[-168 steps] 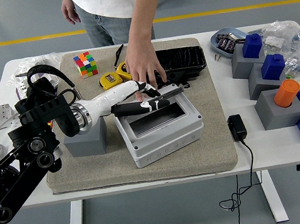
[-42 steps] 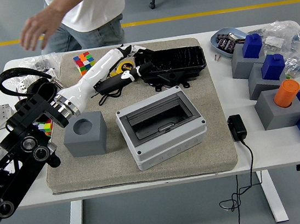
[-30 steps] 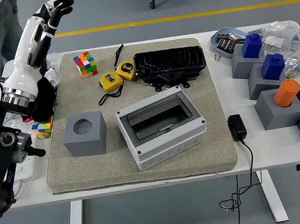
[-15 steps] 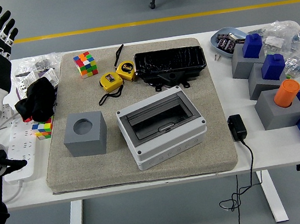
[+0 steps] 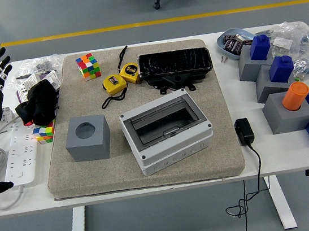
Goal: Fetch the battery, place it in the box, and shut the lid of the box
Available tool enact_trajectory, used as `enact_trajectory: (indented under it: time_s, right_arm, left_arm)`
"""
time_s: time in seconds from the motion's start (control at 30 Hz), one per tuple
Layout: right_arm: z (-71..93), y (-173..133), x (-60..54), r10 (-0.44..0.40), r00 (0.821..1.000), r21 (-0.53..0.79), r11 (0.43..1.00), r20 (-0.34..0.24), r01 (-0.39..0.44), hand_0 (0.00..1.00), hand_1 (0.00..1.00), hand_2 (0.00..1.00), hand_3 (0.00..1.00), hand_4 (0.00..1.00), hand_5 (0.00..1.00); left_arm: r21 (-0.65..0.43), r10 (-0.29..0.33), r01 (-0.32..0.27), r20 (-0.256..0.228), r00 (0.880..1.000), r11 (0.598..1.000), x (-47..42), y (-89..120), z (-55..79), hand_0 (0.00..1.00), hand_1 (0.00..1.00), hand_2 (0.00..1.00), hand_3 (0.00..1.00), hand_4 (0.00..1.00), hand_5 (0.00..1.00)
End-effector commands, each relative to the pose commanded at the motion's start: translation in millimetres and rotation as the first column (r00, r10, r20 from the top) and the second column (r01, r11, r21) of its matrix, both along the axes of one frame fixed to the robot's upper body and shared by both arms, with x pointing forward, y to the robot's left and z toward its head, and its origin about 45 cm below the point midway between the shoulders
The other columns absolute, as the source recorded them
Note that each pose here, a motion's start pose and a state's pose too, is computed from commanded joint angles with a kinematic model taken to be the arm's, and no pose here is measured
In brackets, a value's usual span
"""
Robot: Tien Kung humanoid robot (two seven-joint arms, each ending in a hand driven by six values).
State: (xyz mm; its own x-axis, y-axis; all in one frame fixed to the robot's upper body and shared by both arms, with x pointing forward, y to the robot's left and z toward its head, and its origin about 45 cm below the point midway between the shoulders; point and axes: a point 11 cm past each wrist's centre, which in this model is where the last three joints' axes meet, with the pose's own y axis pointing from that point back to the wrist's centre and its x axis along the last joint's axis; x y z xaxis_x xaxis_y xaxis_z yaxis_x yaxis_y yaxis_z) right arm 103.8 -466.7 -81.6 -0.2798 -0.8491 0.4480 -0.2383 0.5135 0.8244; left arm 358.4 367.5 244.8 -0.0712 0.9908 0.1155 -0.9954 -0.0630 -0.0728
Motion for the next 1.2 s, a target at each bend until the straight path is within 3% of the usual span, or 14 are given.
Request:
enact_trajectory:
  time_s: [0.2, 0.4, 0.53, 0.67, 0.77, 0.97, 1.2]
  right_arm:
    - [-4.7, 5, -11.6, -0.006, 1.0, 0.006, 1.0, -0.021, 0.006, 0.838, 0.798, 0.782, 0.815, 0.998, 0.998]
    - [-5.9, 7, -13.0, -0.007, 1.0, 0.012, 1.0, -0.023, 0.008, 0.838, 0.798, 0.784, 0.814, 0.998, 0.998]
    - [-6.6, 8, -15.2, -0.014, 1.0, 0.013, 1.0, -0.024, 0.015, 0.838, 0.799, 0.782, 0.814, 0.998, 0.998]
    - [-8.1, 9, -20.2, -0.025, 0.999, 0.016, 1.0, -0.031, 0.026, 0.838, 0.799, 0.782, 0.814, 0.998, 0.998]
    - [-8.3, 10, -18.9, -0.02, 0.999, 0.017, 1.0, -0.03, 0.021, 0.839, 0.799, 0.783, 0.816, 0.998, 0.998]
    - [-9.1, 13, -17.0, -0.01, 1.0, 0.019, 1.0, -0.029, 0.01, 0.839, 0.801, 0.785, 0.817, 0.998, 0.998]
    - [-10.2, 15, -17.7, -0.007, 1.0, 0.023, 1.0, -0.027, 0.007, 0.841, 0.803, 0.79, 0.818, 0.998, 0.998]
  left_arm:
    - [0.21, 0.157, -0.149, -0.023, 0.987, 0.966, -13.5, 28, -4.2, 0.991, 0.998, 0.979, 0.958, 0.998, 0.998]
    - [0.42, 0.239, -0.215, -0.004, 0.971, 0.882, -20.5, 42, -0.2, 0.966, 0.997, 0.958, 0.928, 0.998, 0.998]
    - [0.451, 0.272, -0.254, 0.026, 0.962, 0.856, -25.9, 49, 3.8, 0.948, 0.978, 0.935, 0.92, 0.998, 0.998]
    - [0.48, 0.321, -0.316, 0.073, 0.944, 0.819, -35.6, 62, 7.2, 0.948, 0.978, 0.935, 0.92, 0.998, 0.998]
    - [0.453, 0.331, -0.337, 0.096, 0.939, 0.825, -38.5, 65, 7.0, 0.928, 0.947, 0.911, 0.892, 0.998, 0.998]
    - [0.299, 0.314, -0.336, 0.118, 0.942, 0.893, -39.2, 63, 2.3, 0.919, 0.94, 0.906, 0.886, 0.998, 0.998]
    - [0.244, 0.306, -0.33, 0.129, 0.943, 0.912, -36.5, 57, 4.0, 0.881, 0.89, 0.845, 0.843, 0.998, 0.998]
